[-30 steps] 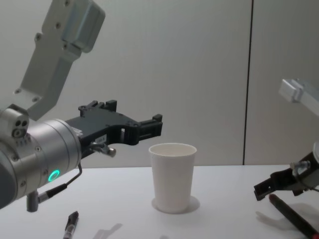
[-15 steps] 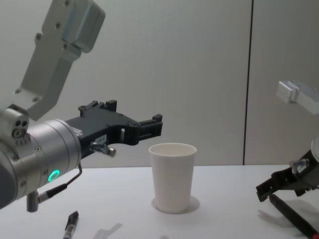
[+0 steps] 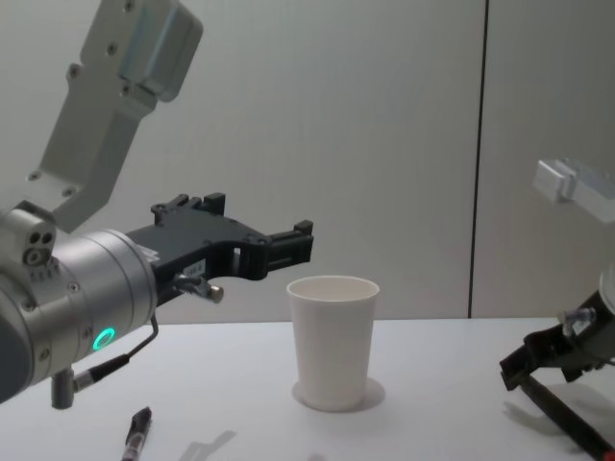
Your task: Place the pen into the pen holder.
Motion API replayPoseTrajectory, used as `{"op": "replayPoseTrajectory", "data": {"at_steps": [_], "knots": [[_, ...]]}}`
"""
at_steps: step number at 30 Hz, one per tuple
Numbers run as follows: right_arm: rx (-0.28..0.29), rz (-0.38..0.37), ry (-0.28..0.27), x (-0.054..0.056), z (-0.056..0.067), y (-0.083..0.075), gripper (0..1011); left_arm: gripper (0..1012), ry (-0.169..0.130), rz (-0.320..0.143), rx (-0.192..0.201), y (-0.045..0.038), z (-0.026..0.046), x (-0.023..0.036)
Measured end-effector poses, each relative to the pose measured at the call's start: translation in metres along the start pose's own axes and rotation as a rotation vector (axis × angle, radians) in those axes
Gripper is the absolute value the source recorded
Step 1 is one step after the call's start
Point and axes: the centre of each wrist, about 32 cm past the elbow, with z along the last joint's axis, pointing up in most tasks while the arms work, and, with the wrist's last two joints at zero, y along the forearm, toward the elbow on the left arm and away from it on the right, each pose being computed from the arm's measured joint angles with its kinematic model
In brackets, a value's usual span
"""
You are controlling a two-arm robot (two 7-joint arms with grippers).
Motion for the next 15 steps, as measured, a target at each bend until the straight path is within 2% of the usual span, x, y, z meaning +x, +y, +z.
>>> {"op": "replayPoseTrajectory", "data": {"at_steps": [2,10,11,14,15], "knots": [[-0.001,0.000,0.000,0.0003,-0.0002,0.0005,813,1000,0.000,0.000,0.000,0.0000,0.0000,0.0000],[-0.008,0.001,0.006,0.0029,-0.0019,0.0035,539,1000,0.000,0.000,0.000,0.0000,0.0000,0.0000],[-0.009,0.001,0.006,0.0031,-0.0022,0.0037,539,1000,0.000,0.000,0.000,0.0000,0.0000,0.0000],[-0.014,0.001,0.010,0.0049,-0.0040,0.0054,394,1000,0.000,0.000,0.000,0.0000,0.0000,0.0000],[-0.015,0.000,0.012,0.0053,-0.0044,0.0058,394,1000,0.000,0.000,0.000,0.0000,0.0000,0.0000]]}}
